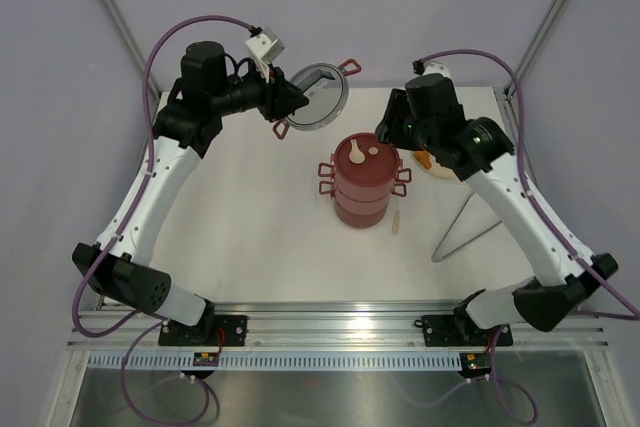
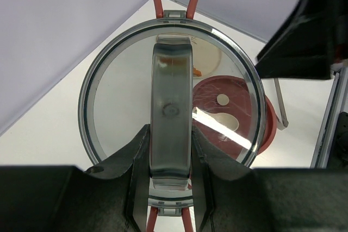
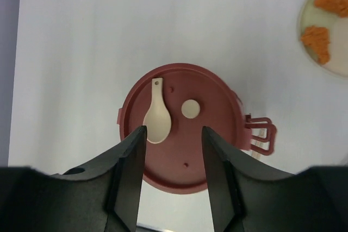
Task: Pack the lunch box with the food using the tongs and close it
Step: Place the utensils in the packing box, then pick up the utensils from the center of the board, then place the utensils in the packing box, then place the box lid in the packing box, then adjust the packing box at the center of the board.
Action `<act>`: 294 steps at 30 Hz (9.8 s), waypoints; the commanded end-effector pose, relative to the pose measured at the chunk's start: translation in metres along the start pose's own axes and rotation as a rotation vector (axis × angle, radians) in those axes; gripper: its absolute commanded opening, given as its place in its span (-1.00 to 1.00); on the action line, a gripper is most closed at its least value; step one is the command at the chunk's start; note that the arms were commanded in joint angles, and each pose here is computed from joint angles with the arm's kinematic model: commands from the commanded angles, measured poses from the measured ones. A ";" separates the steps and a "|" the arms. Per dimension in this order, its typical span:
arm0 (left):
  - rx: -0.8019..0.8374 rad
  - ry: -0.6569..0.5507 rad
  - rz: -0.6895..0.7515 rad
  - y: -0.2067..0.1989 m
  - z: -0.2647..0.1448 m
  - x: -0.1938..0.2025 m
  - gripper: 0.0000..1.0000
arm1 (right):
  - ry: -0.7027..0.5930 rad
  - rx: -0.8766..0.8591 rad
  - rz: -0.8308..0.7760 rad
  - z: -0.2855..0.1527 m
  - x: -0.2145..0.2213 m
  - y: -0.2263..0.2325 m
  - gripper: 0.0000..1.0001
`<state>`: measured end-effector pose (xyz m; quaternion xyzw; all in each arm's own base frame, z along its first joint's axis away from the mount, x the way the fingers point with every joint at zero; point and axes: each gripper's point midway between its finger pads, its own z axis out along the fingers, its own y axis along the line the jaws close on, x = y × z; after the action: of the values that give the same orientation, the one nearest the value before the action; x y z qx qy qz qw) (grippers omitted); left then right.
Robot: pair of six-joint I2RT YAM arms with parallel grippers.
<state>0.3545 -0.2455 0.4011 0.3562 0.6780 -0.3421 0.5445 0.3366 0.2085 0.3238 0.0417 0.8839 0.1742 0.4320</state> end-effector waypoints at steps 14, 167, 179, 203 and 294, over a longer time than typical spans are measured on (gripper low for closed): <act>-0.036 -0.107 0.023 0.007 -0.002 -0.045 -1.00 | 0.164 0.328 0.242 -0.008 0.158 -0.127 0.12; 0.328 0.464 0.143 -0.062 0.091 0.112 -1.00 | -0.121 0.344 0.160 -0.056 0.027 -0.149 0.31; 0.355 0.475 0.171 -0.069 0.076 0.114 -1.00 | -0.119 0.342 0.164 -0.054 0.029 -0.149 0.31; 0.432 0.449 0.105 -0.074 0.100 0.124 -1.00 | -0.121 0.347 0.166 -0.058 0.030 -0.150 0.31; -0.619 -0.200 -0.726 0.101 -0.087 0.122 -0.40 | 0.163 0.045 0.544 0.083 0.116 -0.169 0.27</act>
<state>0.3645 -0.1068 0.3262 0.0167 0.7788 -0.2445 0.5775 0.3261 0.0898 0.1255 0.2763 0.8897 0.2243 0.2860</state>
